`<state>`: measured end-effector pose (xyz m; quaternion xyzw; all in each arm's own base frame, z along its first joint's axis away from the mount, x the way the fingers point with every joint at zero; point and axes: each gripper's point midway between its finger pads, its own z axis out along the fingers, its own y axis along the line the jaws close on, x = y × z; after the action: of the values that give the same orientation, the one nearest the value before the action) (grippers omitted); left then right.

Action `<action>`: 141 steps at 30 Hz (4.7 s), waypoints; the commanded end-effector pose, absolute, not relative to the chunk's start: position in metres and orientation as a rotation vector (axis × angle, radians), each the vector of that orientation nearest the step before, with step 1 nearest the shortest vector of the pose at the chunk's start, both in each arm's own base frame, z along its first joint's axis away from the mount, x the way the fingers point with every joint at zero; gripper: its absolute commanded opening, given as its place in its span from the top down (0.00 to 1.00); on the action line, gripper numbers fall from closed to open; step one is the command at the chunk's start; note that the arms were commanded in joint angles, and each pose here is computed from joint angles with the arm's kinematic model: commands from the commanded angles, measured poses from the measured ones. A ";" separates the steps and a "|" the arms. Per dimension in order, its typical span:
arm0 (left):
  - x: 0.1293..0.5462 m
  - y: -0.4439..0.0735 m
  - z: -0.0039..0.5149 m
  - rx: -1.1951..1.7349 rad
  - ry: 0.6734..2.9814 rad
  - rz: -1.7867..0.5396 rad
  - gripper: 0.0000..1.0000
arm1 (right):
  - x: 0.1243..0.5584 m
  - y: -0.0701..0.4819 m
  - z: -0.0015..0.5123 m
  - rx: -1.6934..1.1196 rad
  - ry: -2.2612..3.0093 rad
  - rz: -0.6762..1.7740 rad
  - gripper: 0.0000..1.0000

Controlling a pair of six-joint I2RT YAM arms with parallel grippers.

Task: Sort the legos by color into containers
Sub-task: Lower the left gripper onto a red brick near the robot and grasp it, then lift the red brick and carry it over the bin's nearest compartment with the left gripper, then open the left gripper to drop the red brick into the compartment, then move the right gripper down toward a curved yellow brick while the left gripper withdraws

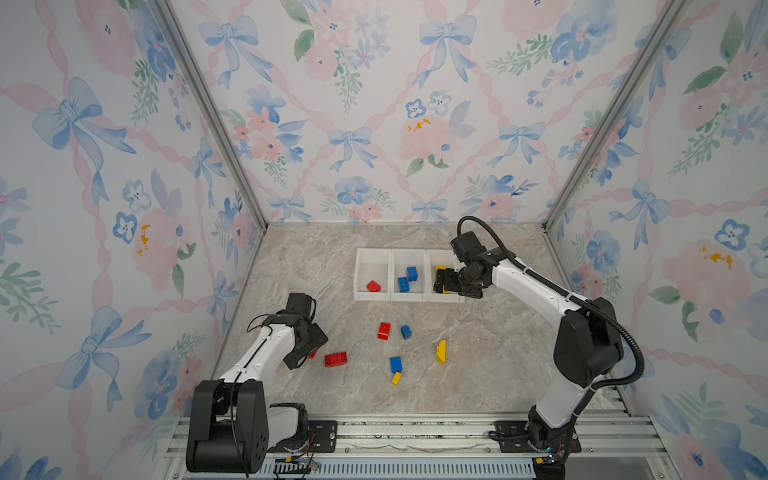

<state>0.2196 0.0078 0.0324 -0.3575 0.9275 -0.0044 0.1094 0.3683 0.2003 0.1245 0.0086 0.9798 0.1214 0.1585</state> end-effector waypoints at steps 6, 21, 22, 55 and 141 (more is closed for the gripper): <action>0.221 0.012 0.027 -1.132 2.695 -0.026 0.17 | 0.356 0.205 0.129 0.033 2.806 0.359 0.04; 0.229 0.013 0.020 -1.215 2.631 -0.074 0.32 | 0.353 0.205 0.132 0.033 2.807 0.339 0.03; 0.228 0.013 0.019 -1.215 2.631 -0.075 0.34 | 0.353 0.204 0.132 0.035 2.807 0.339 0.03; 0.237 0.007 0.040 -1.185 2.543 -0.177 0.65 | 0.338 0.194 0.137 0.052 2.804 0.326 0.03; 0.440 -0.188 0.158 -0.198 2.397 -0.209 0.26 | 0.263 0.203 0.123 0.107 2.855 0.310 0.03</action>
<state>0.4468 -0.1882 0.1488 -0.0722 0.9328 -0.0649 0.3470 0.2759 0.2055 0.1290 0.0313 0.9815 0.1213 0.1449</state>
